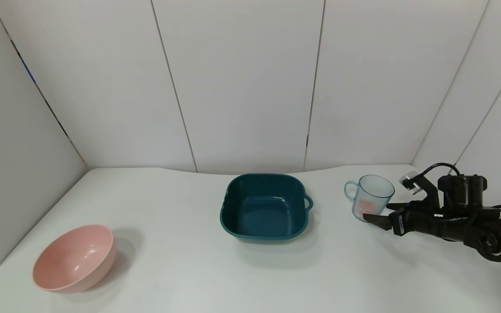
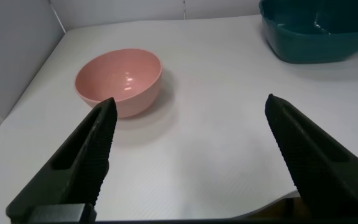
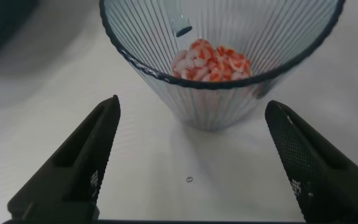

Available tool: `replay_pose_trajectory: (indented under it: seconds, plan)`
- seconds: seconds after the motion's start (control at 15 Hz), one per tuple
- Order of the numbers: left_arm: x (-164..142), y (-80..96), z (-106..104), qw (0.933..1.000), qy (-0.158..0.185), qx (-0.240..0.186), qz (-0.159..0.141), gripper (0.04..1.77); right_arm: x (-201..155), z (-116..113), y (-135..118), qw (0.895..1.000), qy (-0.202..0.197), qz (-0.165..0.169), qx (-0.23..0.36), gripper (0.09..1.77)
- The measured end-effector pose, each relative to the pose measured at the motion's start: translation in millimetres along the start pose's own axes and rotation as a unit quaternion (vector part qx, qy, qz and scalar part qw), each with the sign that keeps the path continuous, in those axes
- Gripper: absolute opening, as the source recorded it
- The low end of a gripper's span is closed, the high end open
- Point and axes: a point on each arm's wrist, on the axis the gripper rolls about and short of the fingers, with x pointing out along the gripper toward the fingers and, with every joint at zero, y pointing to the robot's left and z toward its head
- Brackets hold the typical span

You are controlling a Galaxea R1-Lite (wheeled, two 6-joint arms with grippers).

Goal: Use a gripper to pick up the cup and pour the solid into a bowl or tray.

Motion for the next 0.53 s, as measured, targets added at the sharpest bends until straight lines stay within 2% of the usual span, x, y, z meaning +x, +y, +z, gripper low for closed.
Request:
replay_pose_trajectory:
  seconds: [0.2,0.53]
  plan:
    - [0,0.0,0,1.0,0.0,0.0,0.0,1.72,9,3,-6,1.0,-0.024,0.002,-0.012,1.7]
    - [0,0.0,0,1.0,0.0,0.0,0.0,1.72,23,4,-14,0.999,-0.035,0.001,-0.017,1.71]
